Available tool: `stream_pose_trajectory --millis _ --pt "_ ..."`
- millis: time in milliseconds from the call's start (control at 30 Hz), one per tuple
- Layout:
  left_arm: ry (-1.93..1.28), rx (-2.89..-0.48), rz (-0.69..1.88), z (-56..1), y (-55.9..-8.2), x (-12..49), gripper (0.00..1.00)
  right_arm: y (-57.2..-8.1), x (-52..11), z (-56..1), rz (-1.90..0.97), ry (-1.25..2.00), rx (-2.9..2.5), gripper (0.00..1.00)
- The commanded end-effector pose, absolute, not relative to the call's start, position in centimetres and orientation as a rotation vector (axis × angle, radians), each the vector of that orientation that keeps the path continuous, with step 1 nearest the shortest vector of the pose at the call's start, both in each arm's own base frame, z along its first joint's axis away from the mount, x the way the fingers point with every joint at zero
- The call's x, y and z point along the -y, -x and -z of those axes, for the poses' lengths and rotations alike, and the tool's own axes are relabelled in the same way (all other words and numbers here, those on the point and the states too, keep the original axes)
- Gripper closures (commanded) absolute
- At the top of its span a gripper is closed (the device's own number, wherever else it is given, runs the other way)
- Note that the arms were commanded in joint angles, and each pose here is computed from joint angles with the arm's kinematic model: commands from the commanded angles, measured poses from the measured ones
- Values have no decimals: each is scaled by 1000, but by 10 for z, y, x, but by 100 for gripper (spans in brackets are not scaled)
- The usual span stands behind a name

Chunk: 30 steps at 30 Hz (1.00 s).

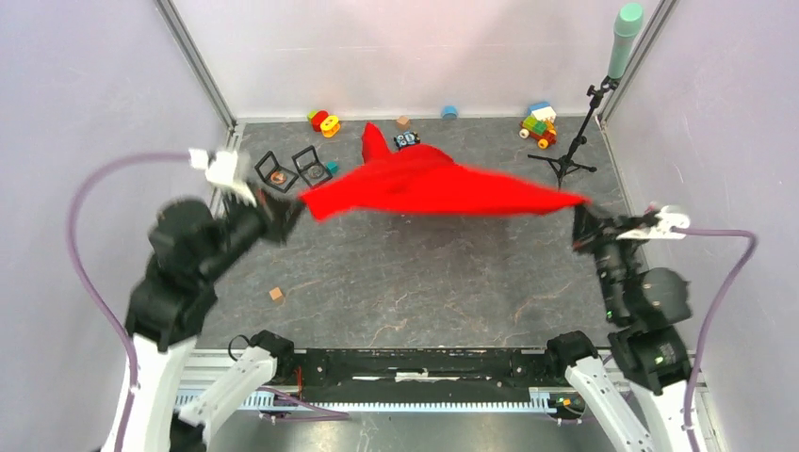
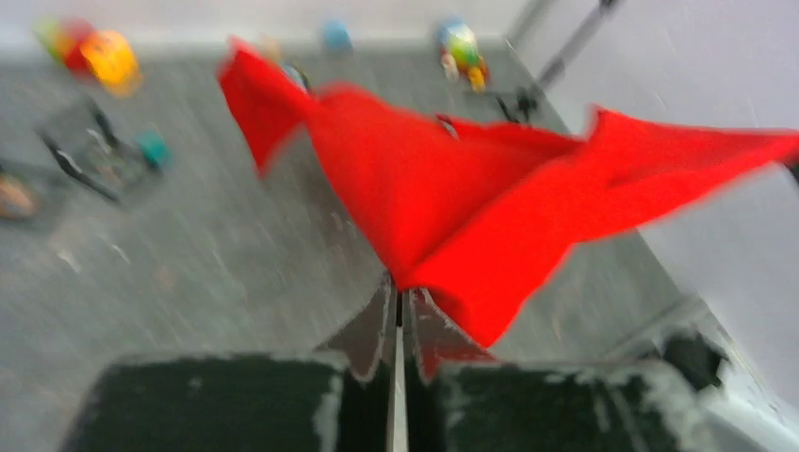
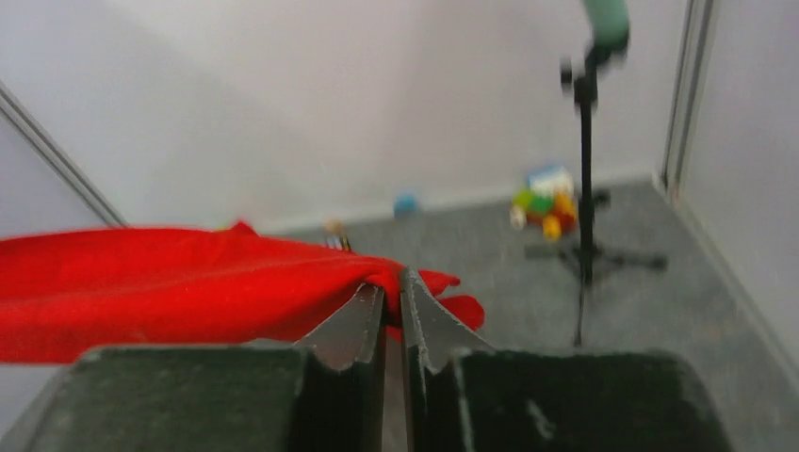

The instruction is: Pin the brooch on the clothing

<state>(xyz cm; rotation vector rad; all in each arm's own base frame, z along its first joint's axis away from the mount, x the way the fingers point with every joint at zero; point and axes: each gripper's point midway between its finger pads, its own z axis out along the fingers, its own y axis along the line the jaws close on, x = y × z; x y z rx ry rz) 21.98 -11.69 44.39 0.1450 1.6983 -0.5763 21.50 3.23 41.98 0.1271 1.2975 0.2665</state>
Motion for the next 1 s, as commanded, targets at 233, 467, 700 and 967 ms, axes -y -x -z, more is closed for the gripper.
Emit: stream_pose_trajectory --millis 233,467,700,967 --pt "14 -2014 1144 -279 -61 132 1 -163 0 -268 -352 -530 -1537 11" --pt "-32 -2122 1060 -274 -90 139 0 -202 -47 -226 -365 -243 -1755 13" --pt "94 -2189 1183 -236 -137 170 0 -212 -105 -119 -531 23 -2132 27" --pt "158 -2268 1186 -194 -148 176 0 -212 -103 -79 -498 23 -2202 35"
